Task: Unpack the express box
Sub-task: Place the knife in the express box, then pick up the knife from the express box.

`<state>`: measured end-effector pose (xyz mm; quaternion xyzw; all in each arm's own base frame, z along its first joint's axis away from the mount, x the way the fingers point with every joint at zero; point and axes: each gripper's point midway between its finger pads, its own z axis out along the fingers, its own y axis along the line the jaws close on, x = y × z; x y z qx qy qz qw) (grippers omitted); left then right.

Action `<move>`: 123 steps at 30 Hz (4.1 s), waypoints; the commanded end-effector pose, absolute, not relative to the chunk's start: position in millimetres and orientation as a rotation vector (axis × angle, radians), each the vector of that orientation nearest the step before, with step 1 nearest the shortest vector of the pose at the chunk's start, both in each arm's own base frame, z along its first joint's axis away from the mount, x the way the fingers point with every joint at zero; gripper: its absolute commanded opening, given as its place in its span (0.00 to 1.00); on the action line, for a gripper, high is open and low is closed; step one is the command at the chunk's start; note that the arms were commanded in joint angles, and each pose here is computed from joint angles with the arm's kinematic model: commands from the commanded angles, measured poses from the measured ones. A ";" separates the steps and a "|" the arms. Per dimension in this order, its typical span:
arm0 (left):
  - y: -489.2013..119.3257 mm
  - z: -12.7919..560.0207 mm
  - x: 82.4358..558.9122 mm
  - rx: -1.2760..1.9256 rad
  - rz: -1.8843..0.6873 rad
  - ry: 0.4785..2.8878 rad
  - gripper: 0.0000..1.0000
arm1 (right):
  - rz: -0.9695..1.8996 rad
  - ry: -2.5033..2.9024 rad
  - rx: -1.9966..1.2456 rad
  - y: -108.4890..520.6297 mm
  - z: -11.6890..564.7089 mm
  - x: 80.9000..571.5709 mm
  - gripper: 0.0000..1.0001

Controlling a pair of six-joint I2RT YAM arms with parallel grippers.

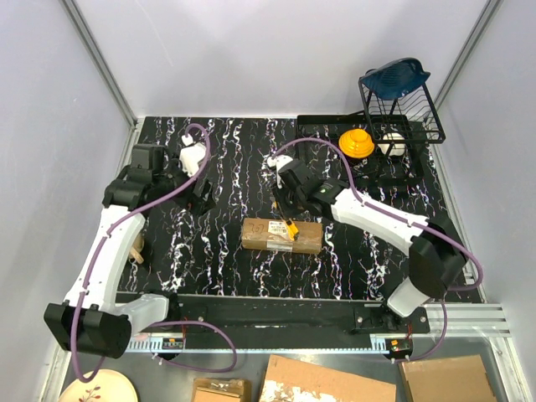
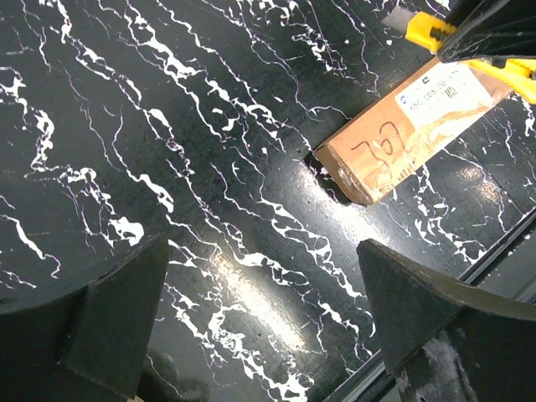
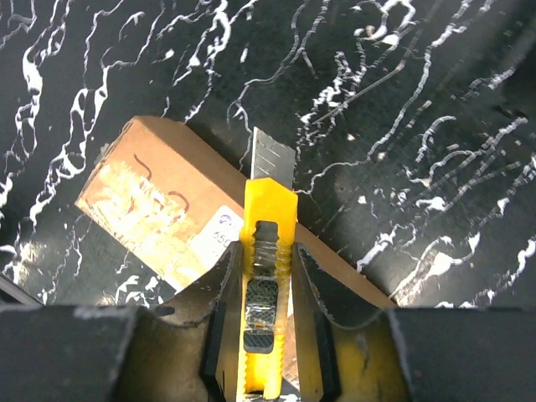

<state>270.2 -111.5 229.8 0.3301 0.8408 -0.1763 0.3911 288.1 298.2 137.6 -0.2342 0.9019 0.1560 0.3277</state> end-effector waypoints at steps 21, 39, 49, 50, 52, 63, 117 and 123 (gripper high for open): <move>-128.8 244.4 264.6 0.973 -0.666 2.034 0.99 | 0.579 2.205 -0.906 349.8 114.1 274.7 0.59; -249.1 219.8 252.7 1.801 -0.821 1.617 0.99 | 0.637 2.046 -0.478 251.8 241.0 221.7 0.61; -265.8 169.6 238.4 2.122 -0.812 1.450 0.93 | 0.704 1.962 -0.104 193.5 284.0 199.0 0.55; -268.3 166.5 238.1 2.128 -0.812 1.455 0.93 | 0.709 1.961 -0.083 190.4 284.4 197.5 0.55; -277.1 159.7 240.9 2.144 -0.798 1.441 0.90 | 0.740 1.935 -0.043 184.7 292.5 193.1 0.54; -295.0 120.6 251.6 2.238 -0.726 1.428 0.66 | 0.796 1.881 0.024 170.7 317.7 182.8 0.49; -296.8 288.9 297.2 1.418 -0.518 1.647 0.00 | 1.048 1.843 0.264 194.0 297.4 186.5 0.59; -291.2 336.0 287.3 1.174 -0.565 1.693 0.00 | 1.142 1.748 0.174 238.7 332.8 211.6 0.78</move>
